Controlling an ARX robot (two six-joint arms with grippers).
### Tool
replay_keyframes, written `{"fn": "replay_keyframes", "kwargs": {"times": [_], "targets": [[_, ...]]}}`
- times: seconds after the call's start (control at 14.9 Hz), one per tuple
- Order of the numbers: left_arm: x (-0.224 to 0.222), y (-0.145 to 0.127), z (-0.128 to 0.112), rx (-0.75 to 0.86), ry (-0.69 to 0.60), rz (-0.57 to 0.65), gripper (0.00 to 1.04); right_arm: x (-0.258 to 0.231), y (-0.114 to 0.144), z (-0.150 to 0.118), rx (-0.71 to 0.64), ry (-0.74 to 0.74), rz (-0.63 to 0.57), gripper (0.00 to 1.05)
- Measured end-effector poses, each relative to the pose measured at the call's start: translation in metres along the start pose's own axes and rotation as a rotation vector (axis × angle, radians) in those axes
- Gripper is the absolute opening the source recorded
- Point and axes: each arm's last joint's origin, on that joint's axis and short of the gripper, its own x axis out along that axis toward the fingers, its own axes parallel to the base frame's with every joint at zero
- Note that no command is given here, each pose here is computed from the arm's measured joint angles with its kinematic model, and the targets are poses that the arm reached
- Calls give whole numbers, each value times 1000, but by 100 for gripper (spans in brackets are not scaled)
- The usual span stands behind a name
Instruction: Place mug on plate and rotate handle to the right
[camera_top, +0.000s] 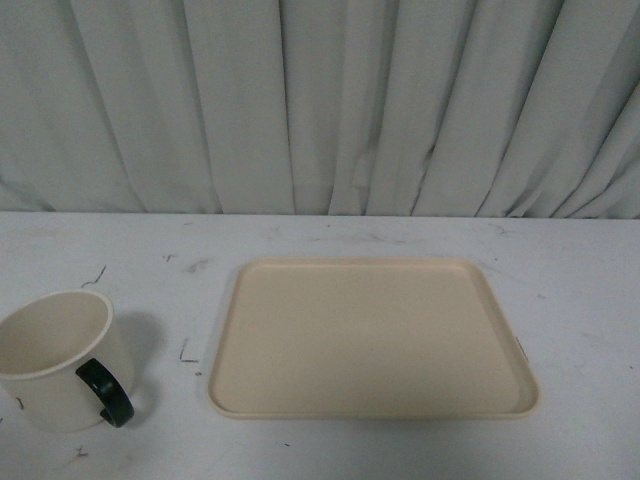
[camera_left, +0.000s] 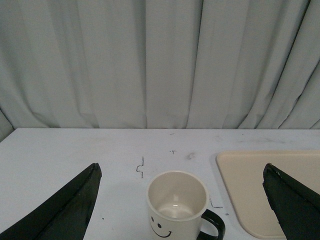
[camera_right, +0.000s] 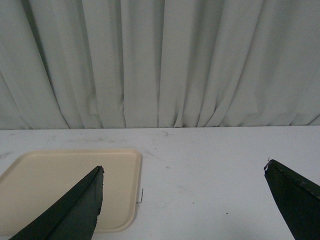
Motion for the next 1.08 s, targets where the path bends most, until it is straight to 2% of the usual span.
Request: {"fn": "replay_keyframes", "kwargs": {"times": [0.87,0.94,1.08], "targets": [[0,0,0,0,0,0,98,0,0,0,0,0,0,98],[0,0,-1,-4,12,5,98,0,0,0,0,0,0,98],[5,0,-5,0,171,55,98,0,0,0,0,0,-1,98]]}}
